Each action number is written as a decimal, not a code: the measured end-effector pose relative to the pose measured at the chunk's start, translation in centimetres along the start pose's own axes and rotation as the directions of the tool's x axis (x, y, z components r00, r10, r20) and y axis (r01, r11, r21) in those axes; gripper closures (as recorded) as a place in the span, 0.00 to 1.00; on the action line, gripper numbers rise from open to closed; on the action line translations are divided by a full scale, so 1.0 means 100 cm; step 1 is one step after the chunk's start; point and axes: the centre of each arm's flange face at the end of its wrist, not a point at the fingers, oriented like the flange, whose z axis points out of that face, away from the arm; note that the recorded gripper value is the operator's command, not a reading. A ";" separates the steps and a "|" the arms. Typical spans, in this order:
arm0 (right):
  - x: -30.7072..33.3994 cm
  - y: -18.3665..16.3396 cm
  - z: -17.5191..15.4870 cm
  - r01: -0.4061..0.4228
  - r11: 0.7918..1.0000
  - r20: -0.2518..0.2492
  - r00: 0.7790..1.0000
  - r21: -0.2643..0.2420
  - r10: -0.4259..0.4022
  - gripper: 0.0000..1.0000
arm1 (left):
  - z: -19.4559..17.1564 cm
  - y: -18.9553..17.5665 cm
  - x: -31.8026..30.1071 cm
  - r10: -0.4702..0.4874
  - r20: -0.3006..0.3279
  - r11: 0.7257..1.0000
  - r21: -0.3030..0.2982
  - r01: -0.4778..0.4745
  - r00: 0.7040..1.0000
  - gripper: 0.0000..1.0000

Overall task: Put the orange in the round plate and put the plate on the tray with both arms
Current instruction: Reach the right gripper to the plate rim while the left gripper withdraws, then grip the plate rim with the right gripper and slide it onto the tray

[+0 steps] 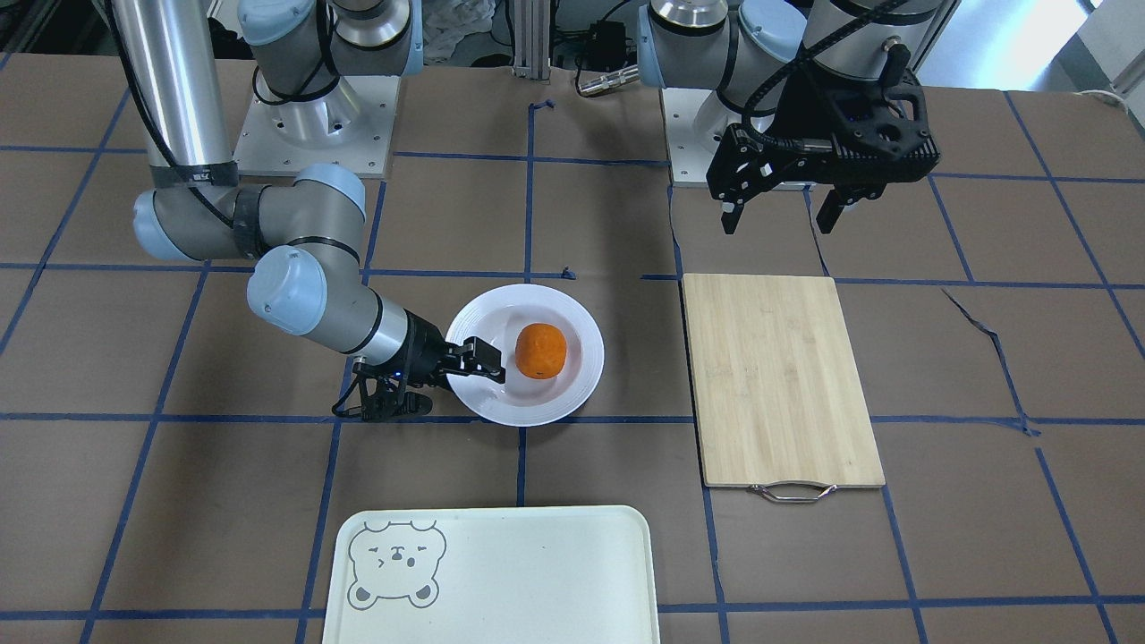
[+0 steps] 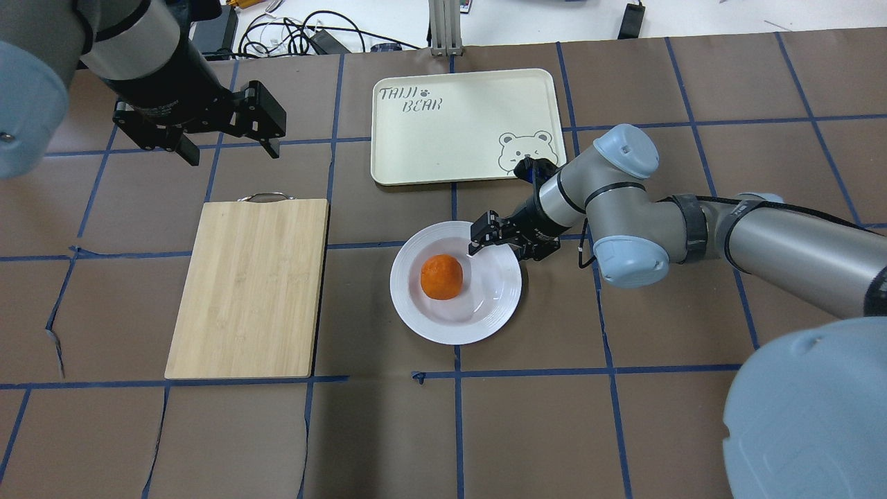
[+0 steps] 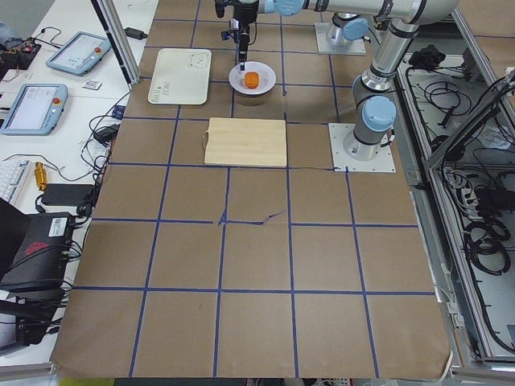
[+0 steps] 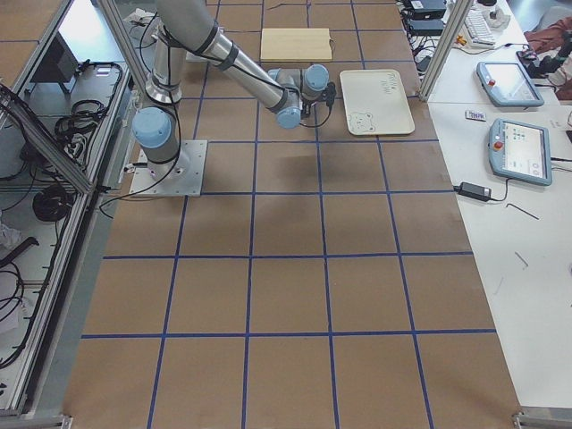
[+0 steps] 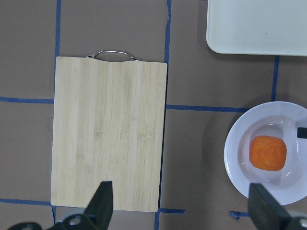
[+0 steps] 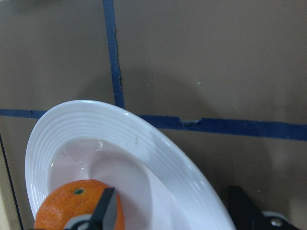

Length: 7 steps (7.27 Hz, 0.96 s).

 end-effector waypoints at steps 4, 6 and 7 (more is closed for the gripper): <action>0.005 0.008 0.007 0.027 1.000 -0.008 1.000 0.002 -0.027 1.00 | -0.001 0.000 0.001 0.001 -0.007 1.000 0.002 -0.001 1.000 0.00; 0.003 0.005 0.004 0.061 0.998 -0.005 0.998 0.017 -0.060 1.00 | -0.002 0.000 0.003 0.001 -0.032 1.000 0.001 -0.001 0.999 0.00; 0.000 0.002 0.000 0.077 0.996 -0.002 0.997 0.041 -0.077 1.00 | -0.002 0.000 0.003 0.001 -0.039 1.000 0.001 -0.001 0.999 0.00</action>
